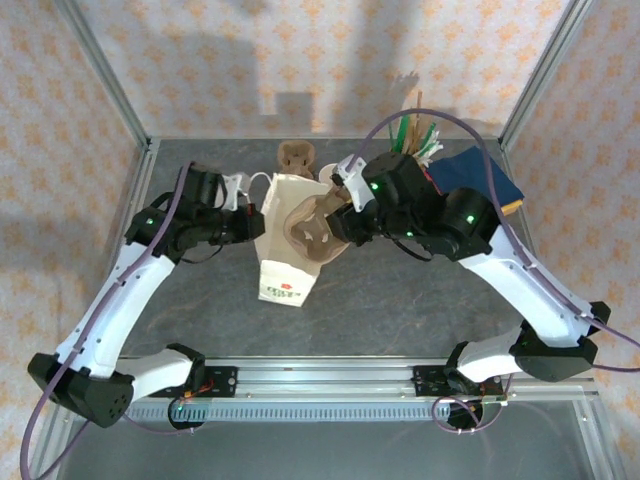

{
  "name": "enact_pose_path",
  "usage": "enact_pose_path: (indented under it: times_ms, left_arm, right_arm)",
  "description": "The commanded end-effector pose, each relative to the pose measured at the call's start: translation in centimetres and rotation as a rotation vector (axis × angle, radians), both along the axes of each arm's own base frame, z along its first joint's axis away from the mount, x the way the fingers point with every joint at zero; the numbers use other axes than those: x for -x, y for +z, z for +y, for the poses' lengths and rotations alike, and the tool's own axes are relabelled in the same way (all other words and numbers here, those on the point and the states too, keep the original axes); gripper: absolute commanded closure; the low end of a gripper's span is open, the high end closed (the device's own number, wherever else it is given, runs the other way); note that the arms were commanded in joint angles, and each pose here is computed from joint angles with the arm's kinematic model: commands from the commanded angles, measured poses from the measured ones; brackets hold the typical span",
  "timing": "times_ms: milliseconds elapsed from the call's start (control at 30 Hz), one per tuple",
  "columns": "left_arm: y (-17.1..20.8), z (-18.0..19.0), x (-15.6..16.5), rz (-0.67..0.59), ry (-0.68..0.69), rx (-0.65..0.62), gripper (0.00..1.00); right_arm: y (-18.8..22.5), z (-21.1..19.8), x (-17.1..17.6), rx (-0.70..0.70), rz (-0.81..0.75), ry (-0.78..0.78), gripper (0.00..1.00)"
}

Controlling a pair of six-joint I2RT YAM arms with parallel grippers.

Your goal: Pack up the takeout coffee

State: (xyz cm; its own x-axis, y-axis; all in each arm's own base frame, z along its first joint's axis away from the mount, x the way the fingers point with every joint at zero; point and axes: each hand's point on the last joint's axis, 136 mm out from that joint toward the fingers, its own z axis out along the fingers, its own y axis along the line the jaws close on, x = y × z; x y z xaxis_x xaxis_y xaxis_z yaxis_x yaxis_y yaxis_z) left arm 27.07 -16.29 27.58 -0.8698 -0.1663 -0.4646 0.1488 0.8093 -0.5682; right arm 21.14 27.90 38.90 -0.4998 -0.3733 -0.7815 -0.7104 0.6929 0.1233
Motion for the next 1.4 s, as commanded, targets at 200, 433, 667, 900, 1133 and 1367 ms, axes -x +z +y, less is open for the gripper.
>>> enact_pose_path:
  times_ms: [200, 433, 667, 900, 1133, 1367]
  left_arm:
    - [1.0, -3.2, -0.5, -0.027, -0.123, 0.116, 1.0]
    - [0.3, -3.6, -0.5, -0.024, -0.166, 0.106, 1.0]
    - [-0.2, -3.9, -0.5, -0.02, -0.195, 0.104, 1.0]
    - [-0.4, -4.1, -0.6, -0.019, -0.217, 0.098, 1.0]
    - [-0.7, -4.3, -0.6, -0.005, -0.234, 0.103, 1.0]
    - [-1.0, -4.4, -0.4, 0.003, -0.249, 0.102, 1.0]
  right_arm:
    - [2.3, 3.0, -0.2, -0.04, -0.052, 0.119, 0.68]
    - [1.0, 5.6, -1.6, 0.004, -0.101, 0.19, 0.68]
    - [-3.2, 6.1, -3.2, 0.098, -0.104, 0.197, 0.68]
    - [-6.8, 4.3, -4.3, 0.167, -0.067, 0.163, 0.69]
    - [-8.4, 2.2, -5.6, 0.242, -0.082, 0.123, 0.69]
    - [-9.9, 1.5, -6.1, 0.317, -0.102, 0.135, 0.69]
